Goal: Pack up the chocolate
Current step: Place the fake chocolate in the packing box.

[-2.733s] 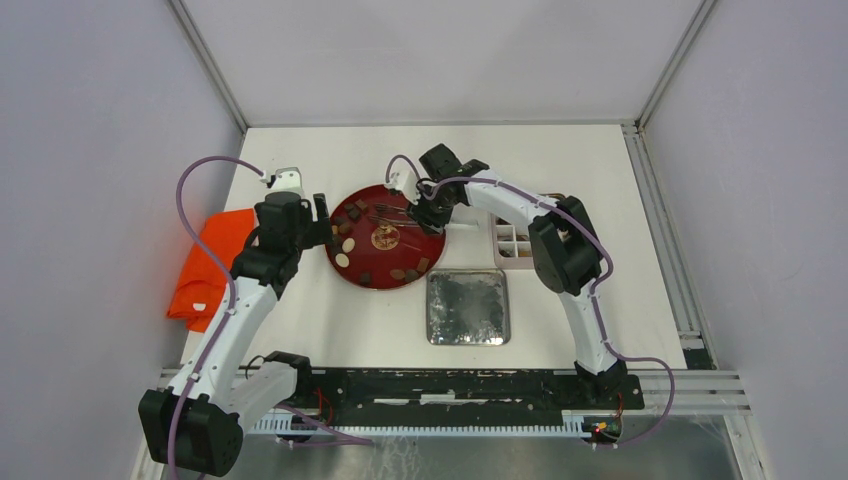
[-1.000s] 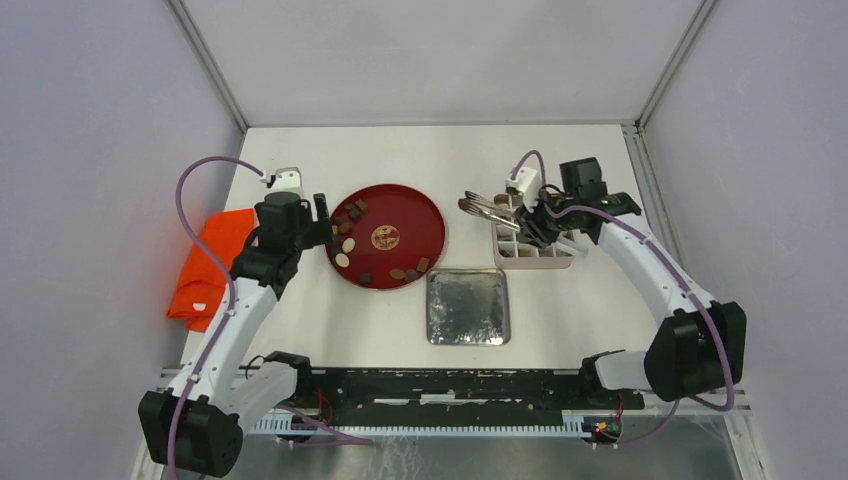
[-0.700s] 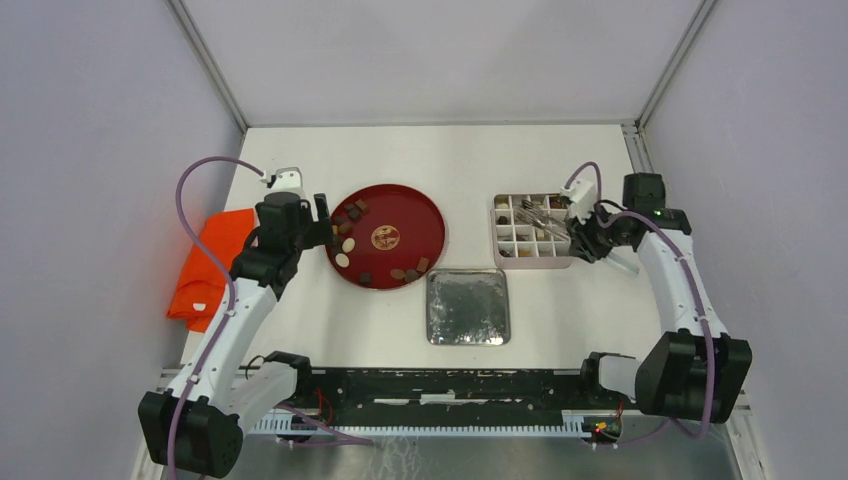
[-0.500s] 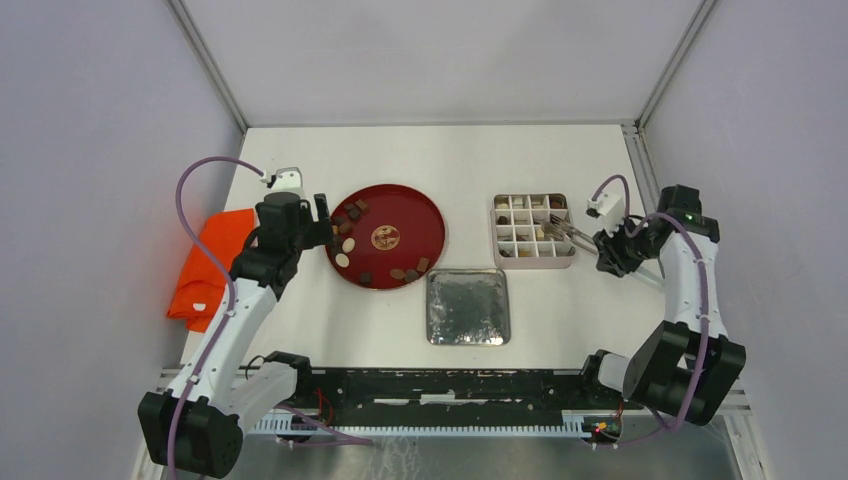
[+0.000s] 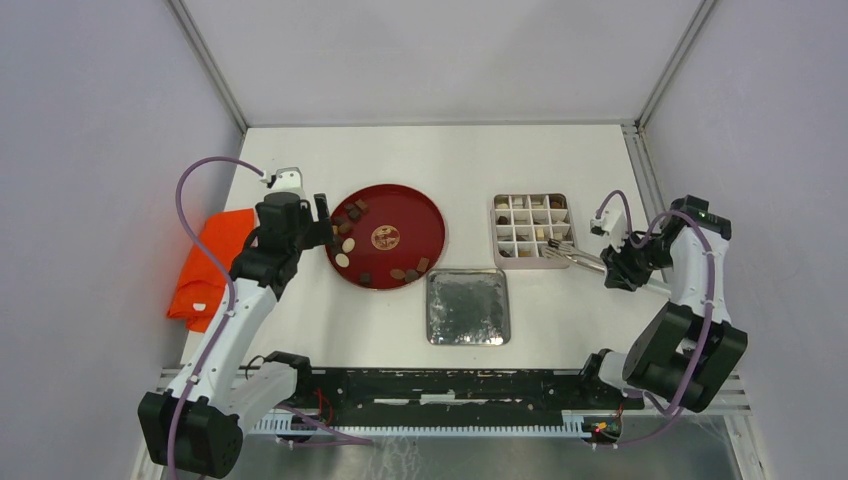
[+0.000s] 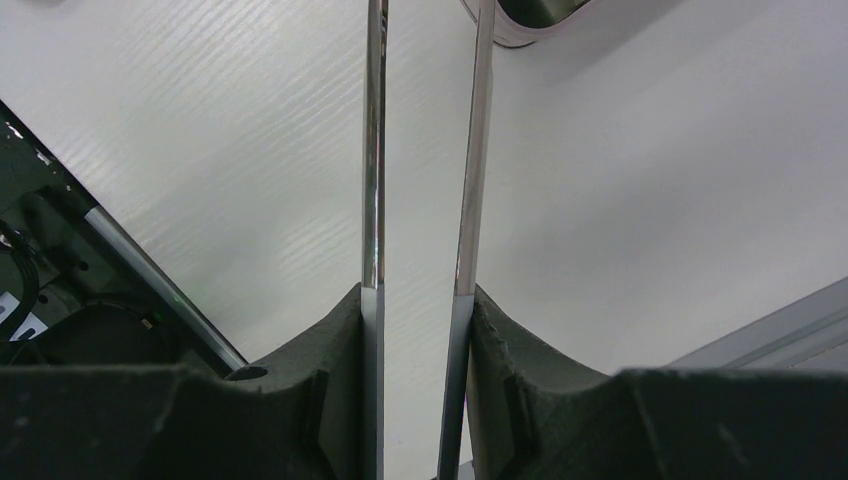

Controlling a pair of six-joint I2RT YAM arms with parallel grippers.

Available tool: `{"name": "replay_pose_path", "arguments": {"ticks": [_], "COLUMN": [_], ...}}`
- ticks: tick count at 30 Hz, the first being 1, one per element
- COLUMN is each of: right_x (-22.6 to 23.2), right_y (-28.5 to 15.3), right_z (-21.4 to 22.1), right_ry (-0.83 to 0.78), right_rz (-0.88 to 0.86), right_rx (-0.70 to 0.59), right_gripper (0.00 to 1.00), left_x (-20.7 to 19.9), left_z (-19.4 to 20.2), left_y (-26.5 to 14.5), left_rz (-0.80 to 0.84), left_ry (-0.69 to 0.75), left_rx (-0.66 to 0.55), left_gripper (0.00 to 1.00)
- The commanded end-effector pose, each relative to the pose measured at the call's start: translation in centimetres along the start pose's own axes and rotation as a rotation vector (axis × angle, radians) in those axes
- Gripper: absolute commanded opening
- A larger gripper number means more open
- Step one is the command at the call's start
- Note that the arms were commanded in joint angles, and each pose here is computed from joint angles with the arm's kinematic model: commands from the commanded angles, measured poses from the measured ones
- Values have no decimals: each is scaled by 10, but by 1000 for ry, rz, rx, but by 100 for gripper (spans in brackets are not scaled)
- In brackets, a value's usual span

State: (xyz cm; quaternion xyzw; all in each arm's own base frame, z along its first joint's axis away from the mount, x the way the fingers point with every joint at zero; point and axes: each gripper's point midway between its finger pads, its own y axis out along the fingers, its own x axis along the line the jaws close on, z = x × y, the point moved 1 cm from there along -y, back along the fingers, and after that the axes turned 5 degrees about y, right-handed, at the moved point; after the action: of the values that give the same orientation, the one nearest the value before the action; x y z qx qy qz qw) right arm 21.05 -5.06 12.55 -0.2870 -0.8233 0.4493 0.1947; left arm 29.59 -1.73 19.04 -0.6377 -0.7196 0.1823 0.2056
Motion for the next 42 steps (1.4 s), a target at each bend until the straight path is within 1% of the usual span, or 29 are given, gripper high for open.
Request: {"name": "replay_pose_path", "arguments": {"ticks": [1, 6, 12, 16, 27, 34, 40, 42], "right_x": [-10, -15, -14, -14, -17, -18, -16, -14], "right_y": [-4, -2, 1, 3, 4, 2, -9, -11], "right_z": [-12, -13, -11, -11, -13, -15, -32, -37], "right_ry": [-30, -18, -11, -2, 5, 4, -12, -17], "right_rz": [-5, 4, -2, -8, -12, -9, -5, -12], "right_rx": [-44, -50, -46, -51, -59, -67, -119, -140], "right_gripper": [5, 11, 25, 33, 45, 45, 37, 36], "left_x": [0, 0, 0, 0, 0, 0, 0, 0], "left_z": [-9, -9, -9, -9, -9, -10, -10, -10], "left_y": [0, 0, -1, -1, -1, -1, -1, -1], "left_rz": [15, 14, 15, 15, 14, 14, 14, 14], "left_ry": [30, 29, 28, 28, 29, 28, 27, 28], "left_rx": [-39, -40, -40, -40, -40, -41, -42, -41], "left_gripper": [90, 90, 90, 90, 90, 90, 90, 90]}}
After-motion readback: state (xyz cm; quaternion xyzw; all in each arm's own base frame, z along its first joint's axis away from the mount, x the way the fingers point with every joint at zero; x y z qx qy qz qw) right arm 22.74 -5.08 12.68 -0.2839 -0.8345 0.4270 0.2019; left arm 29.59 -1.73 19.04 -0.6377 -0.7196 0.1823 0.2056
